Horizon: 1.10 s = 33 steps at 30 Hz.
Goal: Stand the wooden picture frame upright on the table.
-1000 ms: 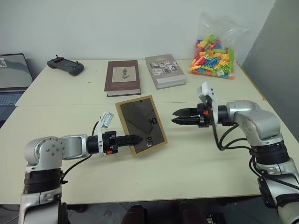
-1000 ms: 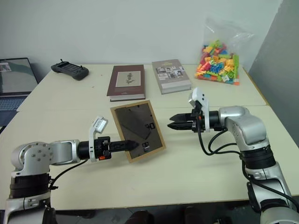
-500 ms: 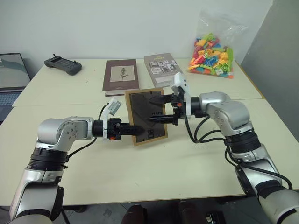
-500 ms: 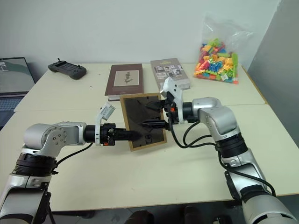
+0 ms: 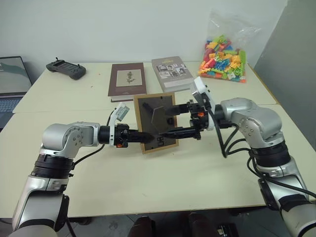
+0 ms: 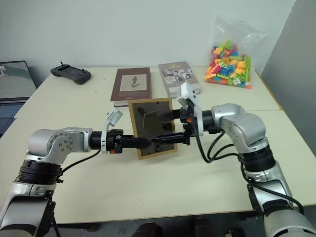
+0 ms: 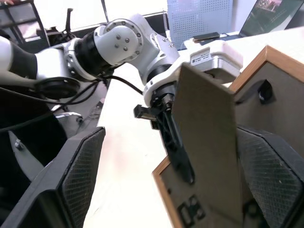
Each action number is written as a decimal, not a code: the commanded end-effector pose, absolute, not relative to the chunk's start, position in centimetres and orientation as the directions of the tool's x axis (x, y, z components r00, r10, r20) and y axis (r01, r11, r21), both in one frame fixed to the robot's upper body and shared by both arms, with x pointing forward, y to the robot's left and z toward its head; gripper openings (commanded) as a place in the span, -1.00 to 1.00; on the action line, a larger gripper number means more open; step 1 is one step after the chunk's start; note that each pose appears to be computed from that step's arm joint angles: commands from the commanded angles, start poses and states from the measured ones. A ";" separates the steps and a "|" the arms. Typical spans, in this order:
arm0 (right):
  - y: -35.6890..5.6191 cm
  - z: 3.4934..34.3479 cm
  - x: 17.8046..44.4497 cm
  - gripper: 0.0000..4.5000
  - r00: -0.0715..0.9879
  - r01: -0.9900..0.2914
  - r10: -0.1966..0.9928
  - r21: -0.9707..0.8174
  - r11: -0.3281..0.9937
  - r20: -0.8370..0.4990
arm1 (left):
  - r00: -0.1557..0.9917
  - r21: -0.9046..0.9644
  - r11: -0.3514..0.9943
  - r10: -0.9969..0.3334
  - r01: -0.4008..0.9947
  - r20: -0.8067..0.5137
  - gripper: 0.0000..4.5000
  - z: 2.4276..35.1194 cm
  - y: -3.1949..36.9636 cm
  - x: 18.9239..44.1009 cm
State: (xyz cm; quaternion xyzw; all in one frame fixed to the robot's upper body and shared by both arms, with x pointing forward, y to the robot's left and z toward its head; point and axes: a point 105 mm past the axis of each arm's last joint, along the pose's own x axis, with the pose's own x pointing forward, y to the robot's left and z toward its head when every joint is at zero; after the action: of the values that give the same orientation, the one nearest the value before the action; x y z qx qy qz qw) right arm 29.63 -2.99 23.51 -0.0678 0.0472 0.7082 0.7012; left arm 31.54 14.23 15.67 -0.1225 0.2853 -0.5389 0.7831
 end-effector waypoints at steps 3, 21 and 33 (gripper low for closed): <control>-7.0 23.7 32.7 0.98 0.237 -0.961 0.957 -0.188 0.205 -0.168 | 0.232 -0.595 0.300 -0.954 0.746 -0.191 -0.43 17.9 13.8 30.9; -7.2 23.2 34.2 0.98 0.277 0.261 0.942 -0.958 0.116 0.190 | 0.065 -0.819 0.030 -0.998 0.573 0.009 -0.43 19.9 11.4 27.3; -5.2 22.8 32.4 0.43 0.069 0.347 0.983 -0.928 0.135 0.169 | 0.072 -0.838 0.025 -0.997 0.545 0.017 -0.43 19.4 10.9 26.1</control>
State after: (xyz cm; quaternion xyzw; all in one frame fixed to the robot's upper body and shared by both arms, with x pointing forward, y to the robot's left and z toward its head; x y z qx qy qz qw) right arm 32.62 -5.48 20.87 -0.5688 -0.5609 0.3608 0.4812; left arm 26.52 11.33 17.91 -0.3543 0.3468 -0.5755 0.6505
